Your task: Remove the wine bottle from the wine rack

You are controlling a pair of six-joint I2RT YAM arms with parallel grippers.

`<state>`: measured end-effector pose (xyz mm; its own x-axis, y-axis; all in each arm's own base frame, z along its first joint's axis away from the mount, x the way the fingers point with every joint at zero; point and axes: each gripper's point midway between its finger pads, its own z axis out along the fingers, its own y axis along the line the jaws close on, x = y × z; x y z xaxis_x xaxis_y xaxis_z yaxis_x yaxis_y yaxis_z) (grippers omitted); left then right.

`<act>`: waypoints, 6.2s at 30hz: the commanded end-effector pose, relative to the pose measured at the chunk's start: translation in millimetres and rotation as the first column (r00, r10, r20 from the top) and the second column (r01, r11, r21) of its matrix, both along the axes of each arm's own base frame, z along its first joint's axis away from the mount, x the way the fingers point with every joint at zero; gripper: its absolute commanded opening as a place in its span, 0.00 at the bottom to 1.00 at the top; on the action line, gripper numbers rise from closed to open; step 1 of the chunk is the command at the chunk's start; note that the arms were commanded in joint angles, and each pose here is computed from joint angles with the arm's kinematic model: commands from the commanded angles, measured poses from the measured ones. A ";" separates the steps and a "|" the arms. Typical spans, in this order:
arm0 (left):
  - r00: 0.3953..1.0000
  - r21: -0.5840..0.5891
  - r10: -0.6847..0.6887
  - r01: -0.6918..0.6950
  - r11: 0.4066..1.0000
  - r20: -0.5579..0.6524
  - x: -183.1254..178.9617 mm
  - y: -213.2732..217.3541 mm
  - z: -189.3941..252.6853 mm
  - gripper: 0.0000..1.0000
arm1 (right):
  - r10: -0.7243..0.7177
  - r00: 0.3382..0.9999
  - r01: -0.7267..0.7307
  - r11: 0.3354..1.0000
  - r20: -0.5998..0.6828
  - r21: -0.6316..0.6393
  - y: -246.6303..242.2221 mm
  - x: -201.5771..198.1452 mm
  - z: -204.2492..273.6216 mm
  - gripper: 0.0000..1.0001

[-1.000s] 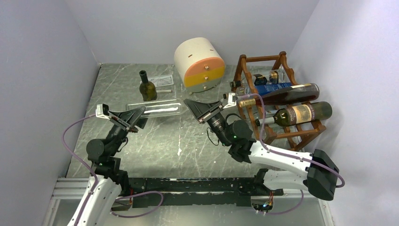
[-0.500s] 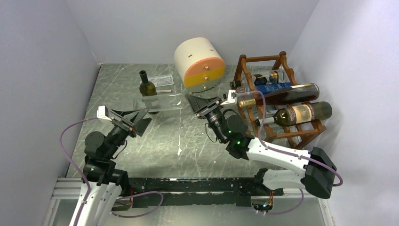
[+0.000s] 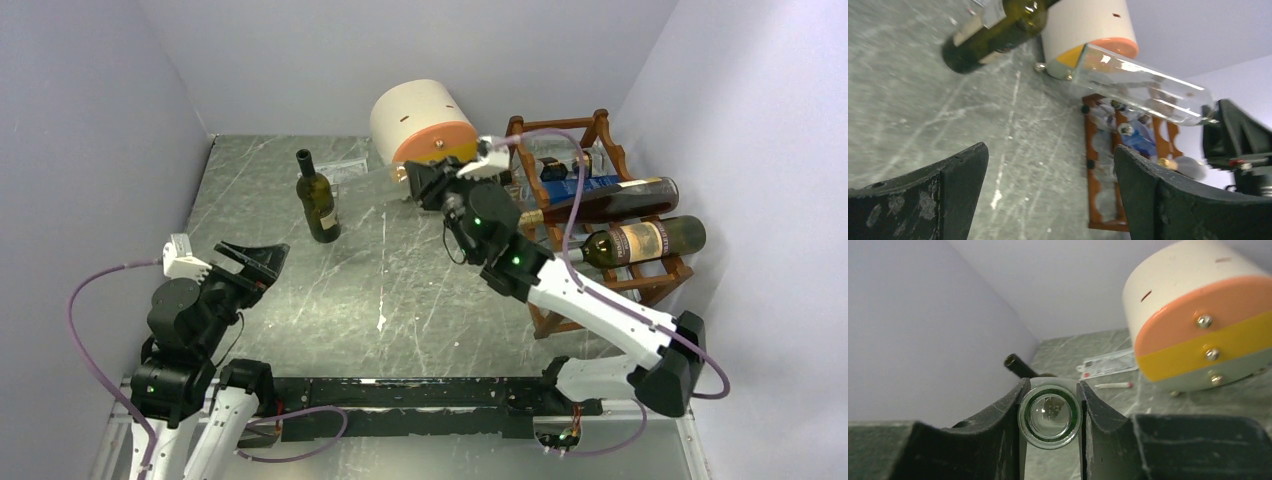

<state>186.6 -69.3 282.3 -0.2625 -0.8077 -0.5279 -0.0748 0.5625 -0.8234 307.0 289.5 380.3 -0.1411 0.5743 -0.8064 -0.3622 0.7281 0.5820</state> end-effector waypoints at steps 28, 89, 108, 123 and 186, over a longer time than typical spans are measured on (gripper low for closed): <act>0.996 0.343 0.017 -0.044 0.938 0.083 -7.8 29.1 -3.0 0.99 | -0.356 0.925 0.219 0.789 -0.136 -0.573 114.1 112.1 -96.2 0.00; 0.993 0.358 -0.025 -0.019 0.934 0.119 -6.3 23.9 0.1 0.99 | -0.178 0.965 0.034 0.812 -0.192 -0.582 162.1 92.5 -87.7 0.57; 0.985 0.367 -0.060 -0.004 0.930 0.161 -11.0 20.0 8.4 0.99 | -0.026 0.994 -0.064 0.669 -0.109 -0.741 -35.7 -35.1 -14.8 0.85; 0.983 0.379 -0.082 0.014 0.925 0.163 -6.9 17.4 7.4 0.99 | -0.252 0.958 -0.035 0.363 -0.134 -0.931 -172.9 -73.2 -21.8 0.93; 0.976 0.380 -0.083 -0.001 0.925 0.204 -14.3 17.8 14.3 0.99 | 0.060 0.972 -0.113 -0.726 -0.226 -0.678 -223.7 23.8 -121.8 0.73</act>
<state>171.4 -50.8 290.4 -0.1644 -0.5359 -0.8281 0.0834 0.8290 -0.5530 327.5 62.9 254.0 -0.1014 -0.9793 0.1755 -0.5615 -0.0893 -0.8226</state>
